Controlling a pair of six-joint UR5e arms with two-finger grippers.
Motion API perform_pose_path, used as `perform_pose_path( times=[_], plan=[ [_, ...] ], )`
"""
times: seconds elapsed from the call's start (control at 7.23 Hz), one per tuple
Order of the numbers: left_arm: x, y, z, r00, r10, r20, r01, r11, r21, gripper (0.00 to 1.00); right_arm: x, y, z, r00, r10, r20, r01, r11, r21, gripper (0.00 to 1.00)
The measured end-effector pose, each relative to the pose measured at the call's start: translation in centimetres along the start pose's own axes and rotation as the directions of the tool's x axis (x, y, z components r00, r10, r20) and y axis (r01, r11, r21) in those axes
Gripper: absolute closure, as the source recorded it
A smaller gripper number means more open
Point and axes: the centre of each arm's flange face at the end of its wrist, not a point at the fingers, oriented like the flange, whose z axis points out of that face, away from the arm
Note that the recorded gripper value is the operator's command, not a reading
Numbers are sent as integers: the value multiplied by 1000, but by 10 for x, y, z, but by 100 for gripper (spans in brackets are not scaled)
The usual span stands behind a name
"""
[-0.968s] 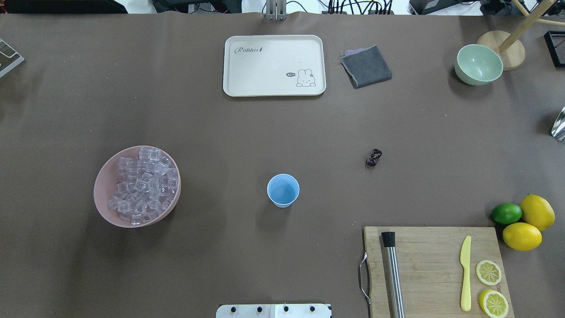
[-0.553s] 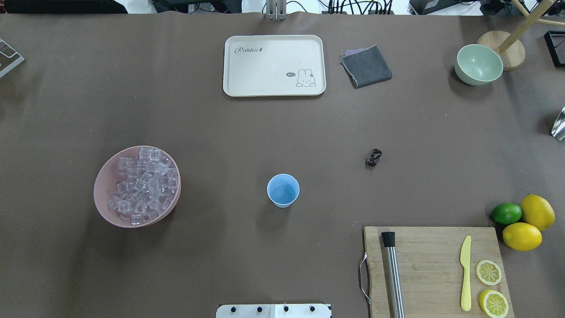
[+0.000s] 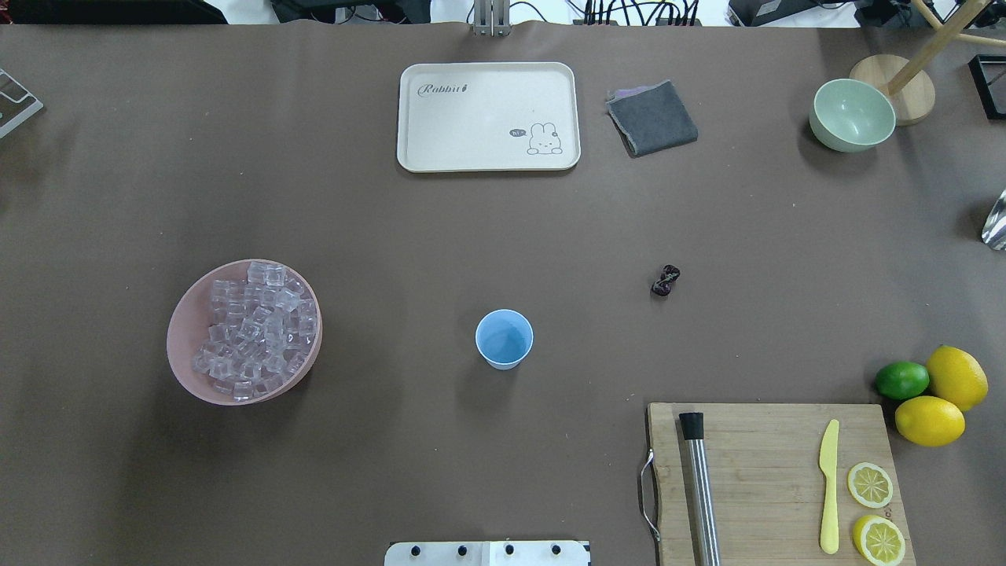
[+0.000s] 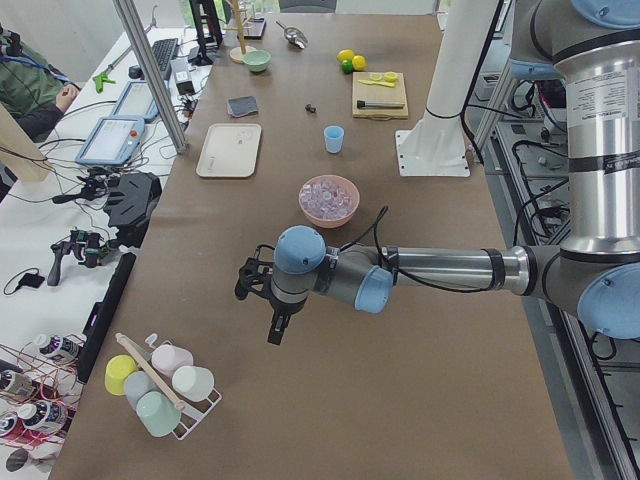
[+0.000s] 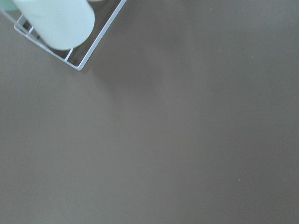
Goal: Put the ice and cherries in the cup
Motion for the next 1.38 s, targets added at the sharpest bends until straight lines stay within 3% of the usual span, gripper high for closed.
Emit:
perform_pose_path(
  times=[0.41, 0.69, 0.97, 1.38],
  plan=[
    [15, -6, -12, 996, 92, -8, -90, 990, 111, 2, -5, -4, -4, 1000, 9, -1, -9, 999, 39, 0],
    [54, -17, -4, 987, 155, -51, -143, 971, 193, 2, -17, -10, -9, 1000, 15, 2, -15, 999, 51, 0],
    [97, -21, 18, 976, 198, -89, -179, 965, 190, 2, -56, -24, -4, 997, 78, 6, -78, 996, 43, 0],
    [208, -30, 37, 981, 97, -169, -69, 984, 165, 2, -88, -30, 8, 994, 105, 12, -105, 994, 34, 1]
  ],
)
